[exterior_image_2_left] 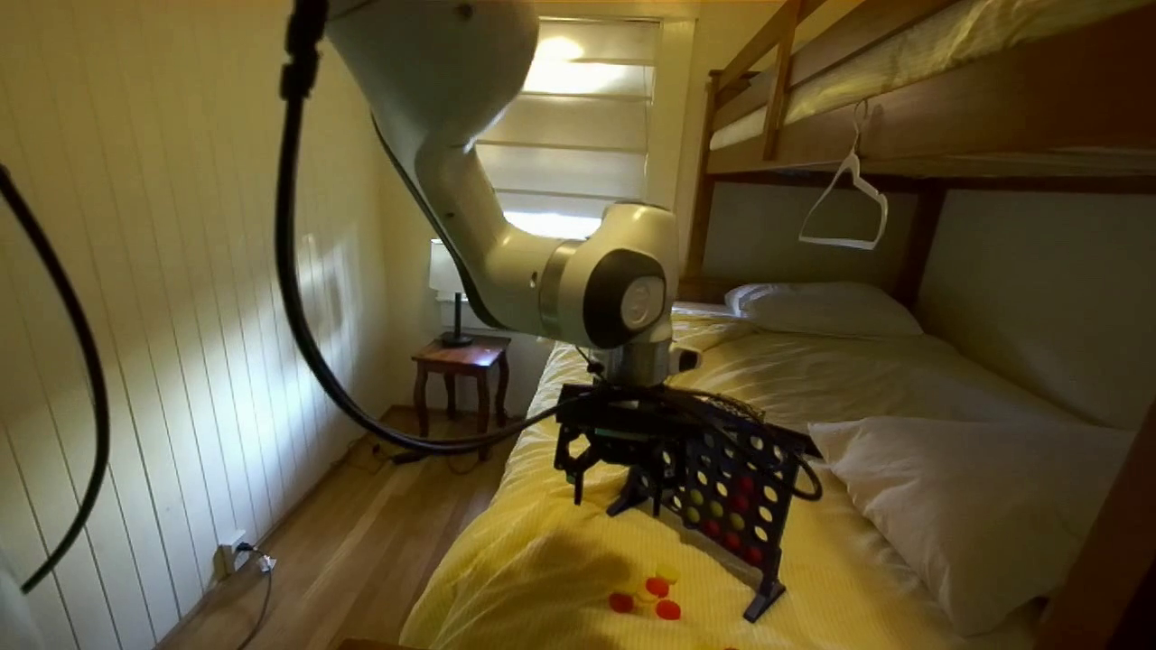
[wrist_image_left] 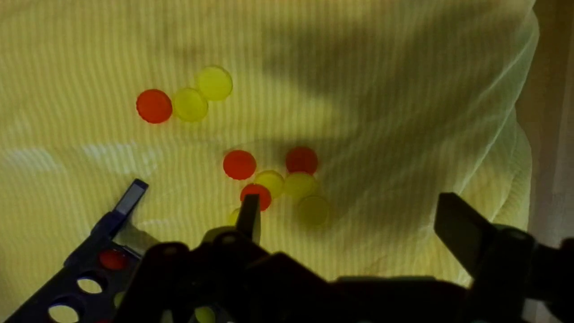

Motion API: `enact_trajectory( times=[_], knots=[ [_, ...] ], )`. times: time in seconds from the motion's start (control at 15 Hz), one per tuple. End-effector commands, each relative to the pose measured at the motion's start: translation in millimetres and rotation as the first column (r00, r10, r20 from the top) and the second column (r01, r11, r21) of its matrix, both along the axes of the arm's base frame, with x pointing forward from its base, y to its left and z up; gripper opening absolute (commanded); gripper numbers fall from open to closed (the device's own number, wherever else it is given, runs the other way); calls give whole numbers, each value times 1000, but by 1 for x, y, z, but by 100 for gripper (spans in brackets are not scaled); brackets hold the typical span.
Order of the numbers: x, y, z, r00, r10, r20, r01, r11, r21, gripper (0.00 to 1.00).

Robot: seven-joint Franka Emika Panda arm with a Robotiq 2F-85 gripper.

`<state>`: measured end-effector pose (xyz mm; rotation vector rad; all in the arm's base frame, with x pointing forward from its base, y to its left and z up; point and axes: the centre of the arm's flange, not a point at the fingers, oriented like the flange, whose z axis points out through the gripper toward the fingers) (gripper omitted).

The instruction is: Put the orange circle inside the blue object

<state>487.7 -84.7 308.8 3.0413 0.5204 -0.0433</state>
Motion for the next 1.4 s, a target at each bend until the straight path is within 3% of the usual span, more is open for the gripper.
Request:
enact_trajectory(
  times=[0.0,0.47,0.67,0.73,1.13,1.33],
  knots=[
    [24,-12,-29,995,101,21,-102,993,64,100],
    [48,-33,-68,981,195,-6,-190,962,198,100],
    [58,-36,-82,979,198,-52,-180,955,235,100],
    [40,-30,-75,981,191,-29,-182,964,192,100],
    [49,-32,-83,980,194,-51,-180,962,207,100],
    [67,-23,-105,976,194,-96,-163,951,265,100]
  ],
)
